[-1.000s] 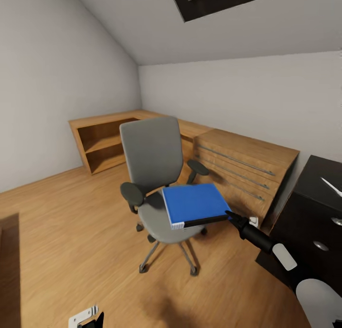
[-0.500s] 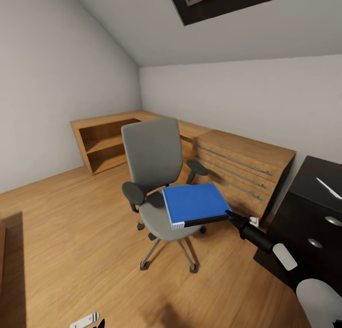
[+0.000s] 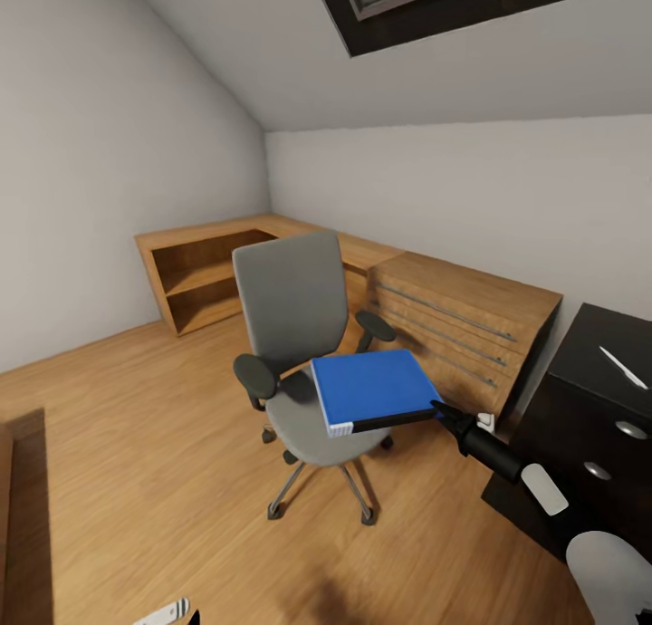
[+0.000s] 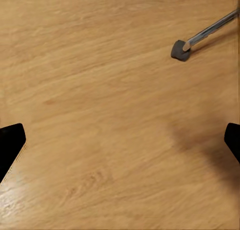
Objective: In the bedroom, organize the workspace by keeping the computer under the desk, ensuring the monitor is on the desk, placing the keyboard on the desk next to the monitor, placing the mouse on the desk next to the keyboard, moving the folder from the swivel chair onto the desk next to the mouse, stacking the notebook on top of the folder with the pen on top of the notebook, and positioning the swivel chair next to the desk.
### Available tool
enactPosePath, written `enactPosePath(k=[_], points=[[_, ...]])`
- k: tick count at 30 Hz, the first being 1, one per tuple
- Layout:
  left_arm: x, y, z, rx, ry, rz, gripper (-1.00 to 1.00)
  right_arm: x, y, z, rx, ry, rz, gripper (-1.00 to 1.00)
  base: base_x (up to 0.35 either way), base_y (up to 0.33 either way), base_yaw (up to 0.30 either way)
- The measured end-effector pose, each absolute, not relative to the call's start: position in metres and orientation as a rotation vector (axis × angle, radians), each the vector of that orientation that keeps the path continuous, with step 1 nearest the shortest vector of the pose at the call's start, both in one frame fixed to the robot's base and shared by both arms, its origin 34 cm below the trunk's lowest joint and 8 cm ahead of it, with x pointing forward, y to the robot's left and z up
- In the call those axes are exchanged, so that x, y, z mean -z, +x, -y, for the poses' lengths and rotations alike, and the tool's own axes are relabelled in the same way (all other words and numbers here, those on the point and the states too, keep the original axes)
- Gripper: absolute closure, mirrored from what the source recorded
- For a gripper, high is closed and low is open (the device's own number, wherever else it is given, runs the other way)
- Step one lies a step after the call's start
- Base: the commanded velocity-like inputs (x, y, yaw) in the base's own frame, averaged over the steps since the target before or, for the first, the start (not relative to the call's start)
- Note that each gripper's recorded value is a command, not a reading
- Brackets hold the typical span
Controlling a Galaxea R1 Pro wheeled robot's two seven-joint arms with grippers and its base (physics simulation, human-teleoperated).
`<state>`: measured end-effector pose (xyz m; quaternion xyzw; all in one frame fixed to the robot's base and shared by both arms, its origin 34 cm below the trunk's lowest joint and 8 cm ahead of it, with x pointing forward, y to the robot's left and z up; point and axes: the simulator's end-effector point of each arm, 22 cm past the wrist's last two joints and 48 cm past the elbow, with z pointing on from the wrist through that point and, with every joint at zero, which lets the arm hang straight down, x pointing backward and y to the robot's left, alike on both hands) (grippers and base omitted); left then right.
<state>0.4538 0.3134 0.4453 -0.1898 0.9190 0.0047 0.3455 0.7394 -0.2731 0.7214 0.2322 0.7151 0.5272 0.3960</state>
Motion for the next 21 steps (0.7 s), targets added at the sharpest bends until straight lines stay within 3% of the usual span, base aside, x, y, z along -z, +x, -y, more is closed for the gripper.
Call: enactPosePath(k=[5,12,21], points=[[-0.444,0.432,-0.31,-0.046,-0.478,-2.33,-1.0,-0.732,0.741,0.273,-1.336,0.585,-1.81,1.0,0.0,0.0,-0.058],[-0.452,0.42,-0.306,-0.054,-0.472,-2.317,-1.0,-0.746,0.743,0.274,-1.336,0.584,-1.81,1.0,0.0,0.0,-0.208],[-0.466,0.416,-0.304,-0.052,-0.475,-2.328,-1.0,-0.763,0.744,0.278,-1.33,0.584,-1.81,1.0,0.0,0.0,-0.025]])
